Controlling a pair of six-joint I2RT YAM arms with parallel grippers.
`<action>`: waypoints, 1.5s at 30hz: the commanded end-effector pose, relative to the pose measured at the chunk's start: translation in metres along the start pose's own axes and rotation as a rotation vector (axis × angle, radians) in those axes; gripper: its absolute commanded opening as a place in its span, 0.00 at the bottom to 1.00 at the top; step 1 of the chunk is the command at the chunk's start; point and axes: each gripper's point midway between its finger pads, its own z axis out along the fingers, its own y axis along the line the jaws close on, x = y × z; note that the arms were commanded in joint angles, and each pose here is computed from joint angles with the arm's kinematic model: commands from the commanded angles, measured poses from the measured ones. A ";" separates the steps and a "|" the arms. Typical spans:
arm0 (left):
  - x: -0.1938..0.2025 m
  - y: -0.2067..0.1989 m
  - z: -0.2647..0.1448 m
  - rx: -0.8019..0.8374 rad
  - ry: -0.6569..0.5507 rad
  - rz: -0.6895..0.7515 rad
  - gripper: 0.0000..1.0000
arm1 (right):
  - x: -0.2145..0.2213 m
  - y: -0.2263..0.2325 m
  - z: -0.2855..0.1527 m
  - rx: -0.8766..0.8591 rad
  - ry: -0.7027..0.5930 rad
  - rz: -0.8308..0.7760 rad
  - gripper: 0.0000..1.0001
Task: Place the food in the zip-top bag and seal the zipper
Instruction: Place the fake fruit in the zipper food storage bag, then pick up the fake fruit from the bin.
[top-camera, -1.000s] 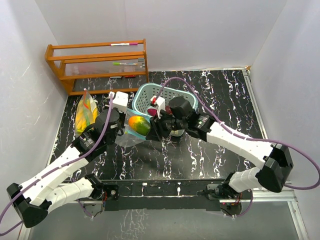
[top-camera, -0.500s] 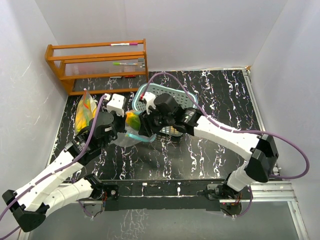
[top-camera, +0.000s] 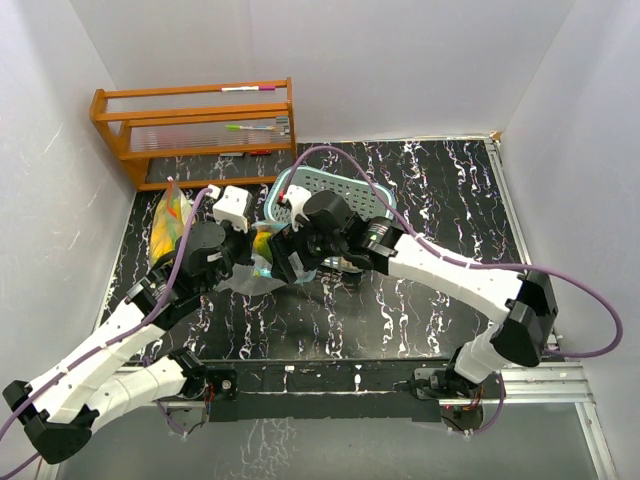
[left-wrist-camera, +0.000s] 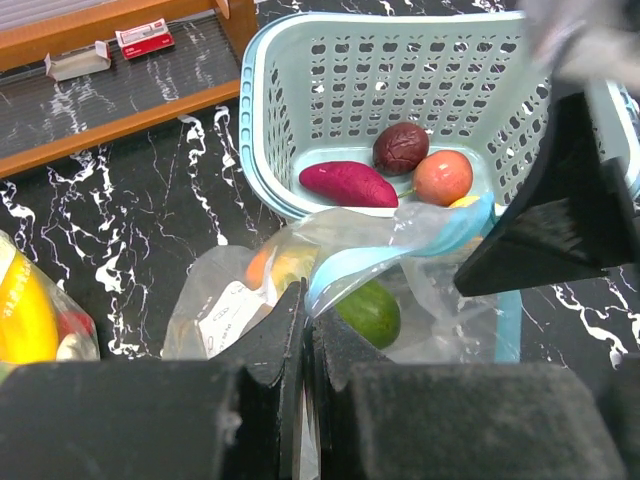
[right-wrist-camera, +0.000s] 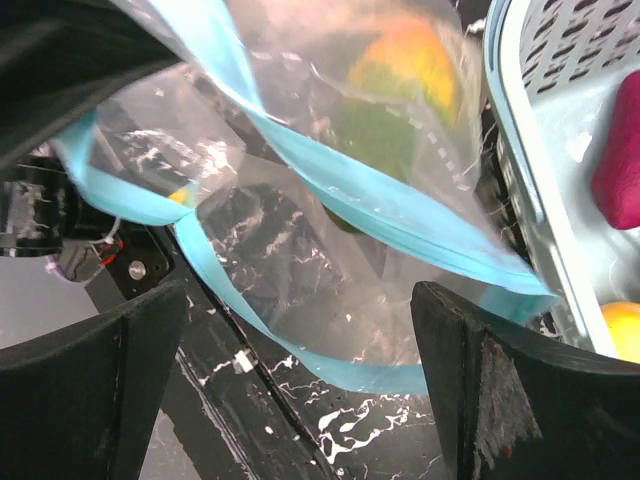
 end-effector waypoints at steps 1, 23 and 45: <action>-0.013 0.005 -0.006 -0.021 -0.024 -0.024 0.00 | -0.036 0.011 -0.035 -0.014 -0.153 -0.009 0.98; -0.068 0.071 -0.054 -0.319 -0.197 -0.032 0.00 | -0.041 -0.178 -0.040 0.490 -0.142 0.218 0.98; -0.052 0.067 -0.048 -0.285 -0.190 0.006 0.00 | 0.086 -0.266 0.042 0.769 0.253 0.196 0.94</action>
